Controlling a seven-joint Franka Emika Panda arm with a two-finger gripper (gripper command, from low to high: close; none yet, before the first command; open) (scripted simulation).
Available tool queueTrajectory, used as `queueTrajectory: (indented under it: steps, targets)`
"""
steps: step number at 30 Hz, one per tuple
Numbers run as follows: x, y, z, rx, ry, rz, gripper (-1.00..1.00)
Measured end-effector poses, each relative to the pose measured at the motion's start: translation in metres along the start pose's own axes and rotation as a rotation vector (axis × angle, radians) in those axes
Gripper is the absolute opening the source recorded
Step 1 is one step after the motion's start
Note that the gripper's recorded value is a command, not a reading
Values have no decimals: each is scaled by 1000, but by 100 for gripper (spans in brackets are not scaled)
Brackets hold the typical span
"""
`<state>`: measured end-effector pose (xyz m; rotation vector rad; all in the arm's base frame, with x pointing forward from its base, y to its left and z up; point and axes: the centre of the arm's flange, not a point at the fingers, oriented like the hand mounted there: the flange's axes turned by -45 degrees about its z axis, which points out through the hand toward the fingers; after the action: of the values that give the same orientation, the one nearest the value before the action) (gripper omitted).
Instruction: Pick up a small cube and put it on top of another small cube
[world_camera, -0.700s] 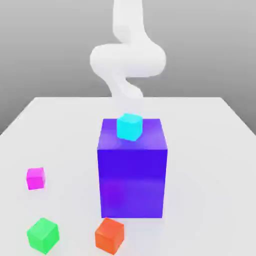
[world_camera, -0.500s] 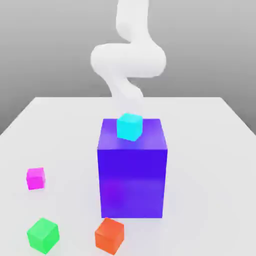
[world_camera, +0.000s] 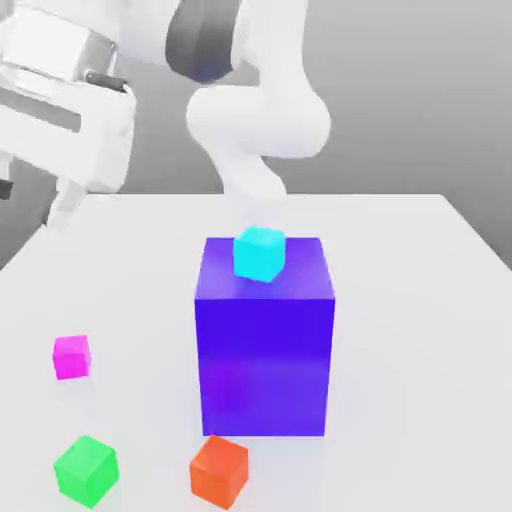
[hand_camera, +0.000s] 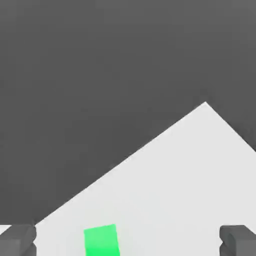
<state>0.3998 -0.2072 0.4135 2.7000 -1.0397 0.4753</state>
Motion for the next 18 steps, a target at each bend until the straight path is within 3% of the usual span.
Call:
queueTrajectory:
  steps: [9, 18]
  targets:
    - [-44, 77, 105, -64, -177, 245, 0]
    - [-115, 142, 176, -63, -337, 523, 0]
